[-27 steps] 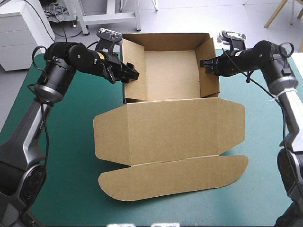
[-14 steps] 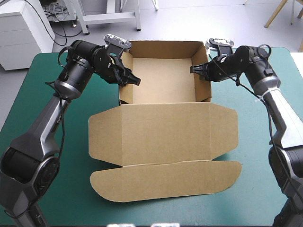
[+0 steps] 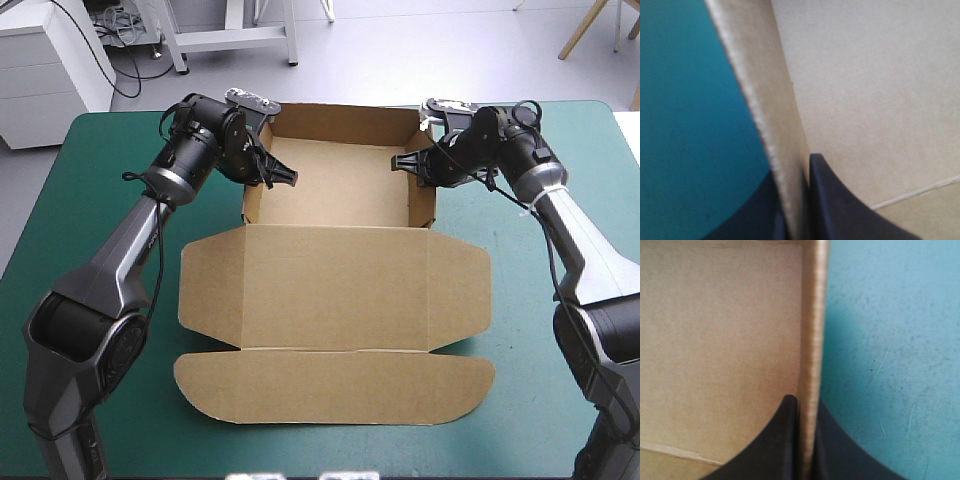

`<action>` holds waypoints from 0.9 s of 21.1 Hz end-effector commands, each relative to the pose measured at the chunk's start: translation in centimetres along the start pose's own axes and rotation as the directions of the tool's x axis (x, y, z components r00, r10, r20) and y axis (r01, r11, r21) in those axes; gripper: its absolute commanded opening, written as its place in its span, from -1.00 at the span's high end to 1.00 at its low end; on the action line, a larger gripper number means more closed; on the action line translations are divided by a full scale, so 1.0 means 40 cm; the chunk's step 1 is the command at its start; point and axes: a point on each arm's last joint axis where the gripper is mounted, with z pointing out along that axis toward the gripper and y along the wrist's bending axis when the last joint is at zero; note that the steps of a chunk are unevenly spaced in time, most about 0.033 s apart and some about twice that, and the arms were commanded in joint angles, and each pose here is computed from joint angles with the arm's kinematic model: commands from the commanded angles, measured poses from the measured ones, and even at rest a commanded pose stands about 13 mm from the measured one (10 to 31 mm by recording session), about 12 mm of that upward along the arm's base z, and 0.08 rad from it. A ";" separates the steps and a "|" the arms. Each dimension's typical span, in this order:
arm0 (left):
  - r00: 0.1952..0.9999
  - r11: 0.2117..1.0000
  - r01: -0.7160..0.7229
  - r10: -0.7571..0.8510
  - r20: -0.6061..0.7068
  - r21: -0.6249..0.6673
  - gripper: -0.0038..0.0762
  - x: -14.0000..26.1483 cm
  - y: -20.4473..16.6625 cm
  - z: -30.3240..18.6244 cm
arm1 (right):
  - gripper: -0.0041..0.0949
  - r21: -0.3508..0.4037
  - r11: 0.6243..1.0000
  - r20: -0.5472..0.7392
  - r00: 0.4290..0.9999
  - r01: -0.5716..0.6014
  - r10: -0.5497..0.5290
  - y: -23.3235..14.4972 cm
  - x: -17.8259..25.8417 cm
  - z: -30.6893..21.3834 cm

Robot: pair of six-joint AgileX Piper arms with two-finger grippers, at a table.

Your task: Fold the box

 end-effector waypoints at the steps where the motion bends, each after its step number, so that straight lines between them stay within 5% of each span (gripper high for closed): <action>1: 0.995 0.999 -0.037 0.035 0.097 0.021 0.93 -0.015 -0.001 -0.068 | 0.92 -0.019 0.999 0.057 0.998 0.031 -0.030 0.016 -0.017 -0.039; 19: 0.998 0.998 0.054 -0.053 -0.031 0.017 0.93 0.005 0.015 0.146 | 0.92 0.076 0.992 -0.101 0.991 0.098 -0.090 0.010 0.015 0.093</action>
